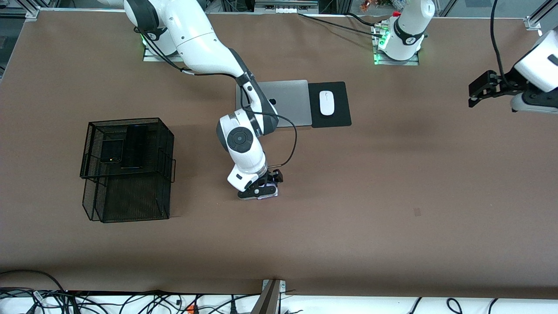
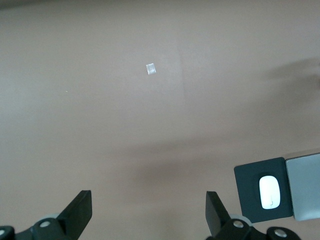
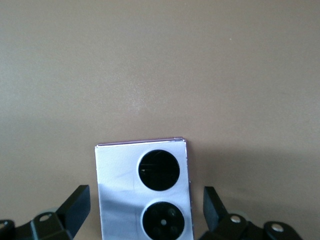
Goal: Place phones with both arms
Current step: 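Lift the white phone and carry it to the basket with the right gripper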
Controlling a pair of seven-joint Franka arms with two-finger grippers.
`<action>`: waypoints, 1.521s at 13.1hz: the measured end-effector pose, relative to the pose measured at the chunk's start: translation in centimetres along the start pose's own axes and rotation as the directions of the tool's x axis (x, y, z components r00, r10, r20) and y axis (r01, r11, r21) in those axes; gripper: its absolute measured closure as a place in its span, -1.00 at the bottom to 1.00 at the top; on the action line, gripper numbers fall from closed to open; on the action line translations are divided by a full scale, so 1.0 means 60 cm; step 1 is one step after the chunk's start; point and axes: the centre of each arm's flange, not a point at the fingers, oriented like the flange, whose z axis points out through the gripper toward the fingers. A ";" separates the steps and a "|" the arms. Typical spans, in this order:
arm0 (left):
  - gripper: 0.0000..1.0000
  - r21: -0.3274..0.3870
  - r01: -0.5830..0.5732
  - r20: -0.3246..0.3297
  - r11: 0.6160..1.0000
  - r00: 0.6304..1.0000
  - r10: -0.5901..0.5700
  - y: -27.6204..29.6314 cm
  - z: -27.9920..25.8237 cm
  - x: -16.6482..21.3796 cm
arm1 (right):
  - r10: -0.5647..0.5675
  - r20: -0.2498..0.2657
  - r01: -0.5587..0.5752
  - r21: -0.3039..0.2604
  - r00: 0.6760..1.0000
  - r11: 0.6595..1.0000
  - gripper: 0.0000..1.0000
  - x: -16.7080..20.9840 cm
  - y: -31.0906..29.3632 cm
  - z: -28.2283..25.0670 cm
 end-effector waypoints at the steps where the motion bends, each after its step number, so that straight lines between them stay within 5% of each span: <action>1: -1.00 0.000 -0.003 0.006 1.000 1.000 0.003 0.002 0.014 0.000 | 0.000 -0.001 0.000 0.000 1.000 1.000 -1.00 0.000 0.000 0.001; 10: -1.00 -0.019 -0.004 0.009 1.000 1.000 0.004 0.005 0.037 -0.001 | -0.012 -0.011 0.012 -0.002 1.000 1.000 -0.99 -0.011 -0.008 0.024; 13: -1.00 -0.019 -0.003 0.007 1.000 1.000 0.003 0.003 0.037 0.000 | -0.021 -0.020 0.021 -0.010 1.000 1.000 -0.71 -0.012 -0.008 0.028; 16: -1.00 -0.019 -0.003 0.007 1.000 1.000 0.003 0.003 0.038 0.000 | -0.020 -0.024 0.020 -0.014 1.000 1.000 -0.70 -0.007 -0.005 0.023; 20: -1.00 -0.019 0.003 0.008 1.000 1.000 -0.002 -0.002 0.039 0.000 | 0.029 -0.010 -0.030 -0.105 1.000 0.994 -0.70 0.067 0.070 -0.090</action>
